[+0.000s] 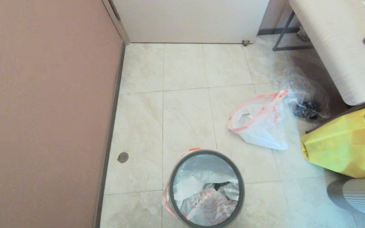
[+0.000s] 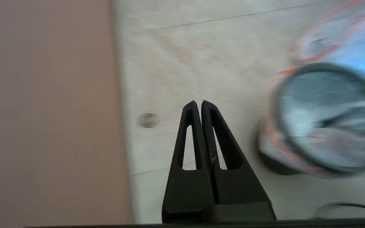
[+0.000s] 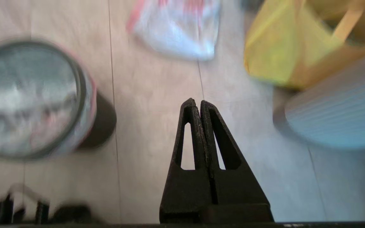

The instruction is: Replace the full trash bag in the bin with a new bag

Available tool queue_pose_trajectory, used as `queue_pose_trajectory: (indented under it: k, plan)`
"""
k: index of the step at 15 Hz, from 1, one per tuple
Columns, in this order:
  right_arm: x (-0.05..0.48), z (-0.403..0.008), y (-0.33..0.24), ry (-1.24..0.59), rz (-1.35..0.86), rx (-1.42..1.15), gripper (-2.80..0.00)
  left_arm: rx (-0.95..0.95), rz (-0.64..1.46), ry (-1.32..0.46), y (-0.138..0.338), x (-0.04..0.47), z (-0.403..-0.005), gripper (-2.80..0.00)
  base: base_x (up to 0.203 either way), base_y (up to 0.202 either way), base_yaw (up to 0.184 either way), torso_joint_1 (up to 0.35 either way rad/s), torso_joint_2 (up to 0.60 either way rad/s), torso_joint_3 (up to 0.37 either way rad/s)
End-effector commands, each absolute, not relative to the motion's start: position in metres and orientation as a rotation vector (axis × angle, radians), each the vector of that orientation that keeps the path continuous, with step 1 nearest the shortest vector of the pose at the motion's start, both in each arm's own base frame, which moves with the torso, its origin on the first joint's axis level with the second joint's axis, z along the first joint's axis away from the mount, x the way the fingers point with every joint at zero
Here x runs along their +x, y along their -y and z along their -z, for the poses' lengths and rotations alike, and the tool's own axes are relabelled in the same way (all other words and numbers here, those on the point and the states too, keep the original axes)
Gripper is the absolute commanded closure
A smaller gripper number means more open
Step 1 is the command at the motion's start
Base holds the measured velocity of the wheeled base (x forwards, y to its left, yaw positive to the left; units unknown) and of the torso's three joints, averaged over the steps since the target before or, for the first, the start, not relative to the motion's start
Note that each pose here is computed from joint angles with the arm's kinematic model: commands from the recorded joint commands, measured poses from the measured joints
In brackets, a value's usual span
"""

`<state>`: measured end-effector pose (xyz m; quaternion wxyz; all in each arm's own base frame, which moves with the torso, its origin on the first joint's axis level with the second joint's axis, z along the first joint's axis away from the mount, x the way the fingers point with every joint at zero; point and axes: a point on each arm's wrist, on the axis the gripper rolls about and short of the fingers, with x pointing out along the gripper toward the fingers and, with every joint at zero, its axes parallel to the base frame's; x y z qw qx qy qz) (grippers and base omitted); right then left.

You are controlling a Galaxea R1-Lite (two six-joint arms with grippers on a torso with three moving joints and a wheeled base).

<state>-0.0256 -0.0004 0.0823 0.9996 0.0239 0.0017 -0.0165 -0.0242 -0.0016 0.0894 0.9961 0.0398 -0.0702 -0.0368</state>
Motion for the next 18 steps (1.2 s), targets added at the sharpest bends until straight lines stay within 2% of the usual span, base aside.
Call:
queue_pose_trajectory:
  k: [1,18]
  plan:
    - [-0.0229,-0.0764,0.0005,0.007,0.033,0.052,0.00,0.126,0.037,0.101,0.0008,-0.0205,-0.0783,0.00,0.000,0.000,0.000,0.000,0.00,0.000]
    - [-0.0228,-0.0761,0.0006,0.006,0.024,0.038,0.00,0.093,0.032,0.107,0.0011,-0.0206,-0.0791,0.00,0.000,0.000,0.000,0.000,0.00,0.000]
